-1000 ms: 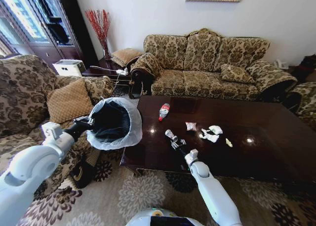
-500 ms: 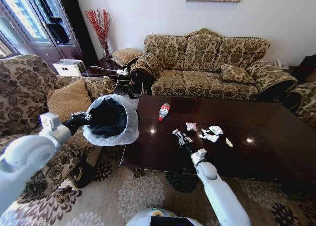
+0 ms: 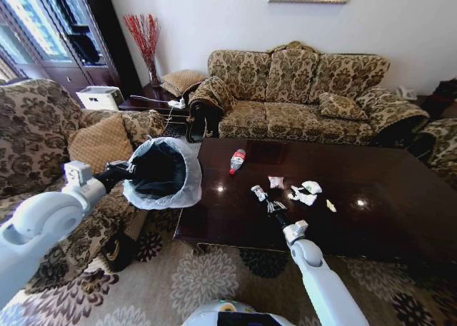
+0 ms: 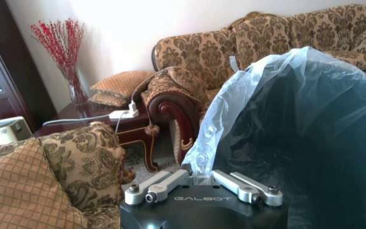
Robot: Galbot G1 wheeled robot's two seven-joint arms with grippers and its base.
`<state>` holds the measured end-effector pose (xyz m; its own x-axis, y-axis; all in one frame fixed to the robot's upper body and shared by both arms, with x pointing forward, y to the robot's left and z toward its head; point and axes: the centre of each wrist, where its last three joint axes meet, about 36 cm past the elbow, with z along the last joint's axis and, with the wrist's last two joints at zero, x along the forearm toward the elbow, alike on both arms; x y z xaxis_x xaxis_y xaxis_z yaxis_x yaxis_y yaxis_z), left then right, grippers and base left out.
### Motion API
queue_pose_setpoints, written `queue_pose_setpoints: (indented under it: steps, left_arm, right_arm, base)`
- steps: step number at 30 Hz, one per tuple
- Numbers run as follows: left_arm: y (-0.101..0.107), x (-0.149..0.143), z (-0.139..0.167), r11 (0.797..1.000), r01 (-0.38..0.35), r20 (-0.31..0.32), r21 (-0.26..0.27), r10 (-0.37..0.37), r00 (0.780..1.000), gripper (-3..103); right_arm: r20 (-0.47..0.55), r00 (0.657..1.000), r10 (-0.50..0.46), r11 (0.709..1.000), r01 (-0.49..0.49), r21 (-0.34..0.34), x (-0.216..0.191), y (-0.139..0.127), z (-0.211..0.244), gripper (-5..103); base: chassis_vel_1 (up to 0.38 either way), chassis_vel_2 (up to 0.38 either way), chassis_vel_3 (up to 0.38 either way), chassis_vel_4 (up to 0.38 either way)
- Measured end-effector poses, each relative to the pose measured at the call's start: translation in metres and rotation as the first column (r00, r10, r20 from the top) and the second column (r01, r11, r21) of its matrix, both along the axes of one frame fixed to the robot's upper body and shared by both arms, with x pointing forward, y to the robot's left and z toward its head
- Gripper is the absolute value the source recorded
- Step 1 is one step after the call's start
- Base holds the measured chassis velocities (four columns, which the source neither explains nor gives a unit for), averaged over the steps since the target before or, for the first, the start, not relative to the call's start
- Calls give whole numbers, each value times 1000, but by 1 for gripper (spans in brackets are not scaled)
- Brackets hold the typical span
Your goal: Move to the front of the table and place the trash on the table into the trash bin.
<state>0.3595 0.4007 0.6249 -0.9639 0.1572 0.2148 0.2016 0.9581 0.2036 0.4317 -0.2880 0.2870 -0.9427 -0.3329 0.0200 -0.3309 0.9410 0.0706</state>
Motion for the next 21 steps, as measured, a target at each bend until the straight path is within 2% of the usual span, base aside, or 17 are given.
queue_pose_setpoints:
  steps: [2,5,6,8,9,12,15,17,18,20,21]
  left_arm:
    - [0,0,0,1000,0,-1,0,0,1000,0]
    - [-2,0,-5,1000,5,-11,0,-5,1000,0]
    - [-2,0,-5,1000,5,-11,0,-5,1000,0]
    - [-3,0,-8,1000,6,-17,-2,-6,1000,0]
    - [-3,0,-8,1000,6,-17,-2,-6,1000,0]
    - [-2,0,-10,1000,4,-18,-3,-4,1000,0]
    - [-1,1,-11,1000,1,-18,-3,-1,1000,0]
    - [-1,2,-11,1000,0,-17,-5,0,1000,0]
    - [-1,2,-11,1000,0,-17,-5,0,1000,0]
    - [-1,2,-12,1000,2,-15,-7,-2,1000,0]
    - [-1,2,-12,1000,2,-14,-8,-2,1000,0]
  right_arm:
    - [0,1000,2,1000,-2,-3,2,-1,1,27]
    - [-15,1000,17,1000,-17,-21,12,-6,-2,44]
    - [-15,1000,17,1000,-17,-21,12,-6,-2,44]
    - [-27,999,25,999,-26,-31,18,-4,-6,55]
    - [-27,999,25,999,-26,-31,18,-4,-6,55]
    - [-38,999,36,999,-38,-36,22,0,-10,71]
    - [-43,998,37,998,-39,-40,25,2,-13,77]
    - [-58,998,39,998,-42,-46,32,6,-18,88]
    - [-58,998,39,998,-42,-46,32,6,-18,88]
    - [-74,997,40,998,-43,-47,38,12,-22,97]
    - [-78,996,38,998,-42,-47,40,13,-23,97]
  base:
    - [0,0,0,0]
    - [0,0,0,0]
    - [0,0,0,0]
    - [0,0,0,0]
    - [0,0,0,0]
    - [0,0,0,0]
    - [0,0,0,0]
    - [0,0,0,0]
    - [0,0,0,0]
    - [0,0,0,0]
    - [0,0,0,0]
